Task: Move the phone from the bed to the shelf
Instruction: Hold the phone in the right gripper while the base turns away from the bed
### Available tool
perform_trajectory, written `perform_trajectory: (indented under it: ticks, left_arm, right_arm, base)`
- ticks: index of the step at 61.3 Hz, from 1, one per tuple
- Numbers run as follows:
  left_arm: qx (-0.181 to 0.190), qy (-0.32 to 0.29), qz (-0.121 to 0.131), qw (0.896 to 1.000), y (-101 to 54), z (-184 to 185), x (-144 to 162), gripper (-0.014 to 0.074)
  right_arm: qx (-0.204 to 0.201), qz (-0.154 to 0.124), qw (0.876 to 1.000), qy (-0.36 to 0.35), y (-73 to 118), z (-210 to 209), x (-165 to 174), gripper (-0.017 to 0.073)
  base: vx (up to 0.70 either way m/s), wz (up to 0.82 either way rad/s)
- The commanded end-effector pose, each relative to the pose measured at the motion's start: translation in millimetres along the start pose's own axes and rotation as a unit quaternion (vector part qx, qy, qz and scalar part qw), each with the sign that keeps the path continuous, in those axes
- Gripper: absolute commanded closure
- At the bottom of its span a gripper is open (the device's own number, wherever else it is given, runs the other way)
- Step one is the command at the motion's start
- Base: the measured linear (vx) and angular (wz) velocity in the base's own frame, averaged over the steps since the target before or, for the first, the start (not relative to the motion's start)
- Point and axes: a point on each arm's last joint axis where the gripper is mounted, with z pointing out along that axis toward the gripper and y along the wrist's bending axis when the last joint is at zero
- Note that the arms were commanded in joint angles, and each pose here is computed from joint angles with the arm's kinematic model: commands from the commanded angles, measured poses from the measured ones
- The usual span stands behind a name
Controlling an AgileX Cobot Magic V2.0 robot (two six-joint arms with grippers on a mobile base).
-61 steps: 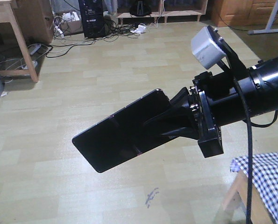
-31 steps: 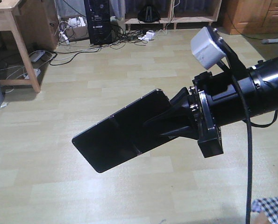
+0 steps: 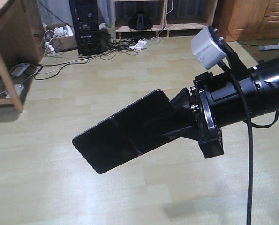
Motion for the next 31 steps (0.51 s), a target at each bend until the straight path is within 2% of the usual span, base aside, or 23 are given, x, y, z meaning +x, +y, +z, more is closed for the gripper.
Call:
perform_trajectory:
  ticks: [1, 31]
  left_arm:
    - [-0.005, -0.05, -0.007, 0.999, 1.7, -2.4, -14.3, 0.0592]
    - [-0.005, -0.05, -0.007, 0.999, 1.7, -2.4, -14.3, 0.0592]
  right_arm:
    - [-0.033, -0.013, 0.999, -0.037, 18.1, -10.8, -13.7, 0.0562]
    - [-0.033, -0.013, 0.999, -0.037, 18.1, -10.8, -13.7, 0.0562]
  base:
    - [0.4, -0.17]
    - [0.38, -0.19]
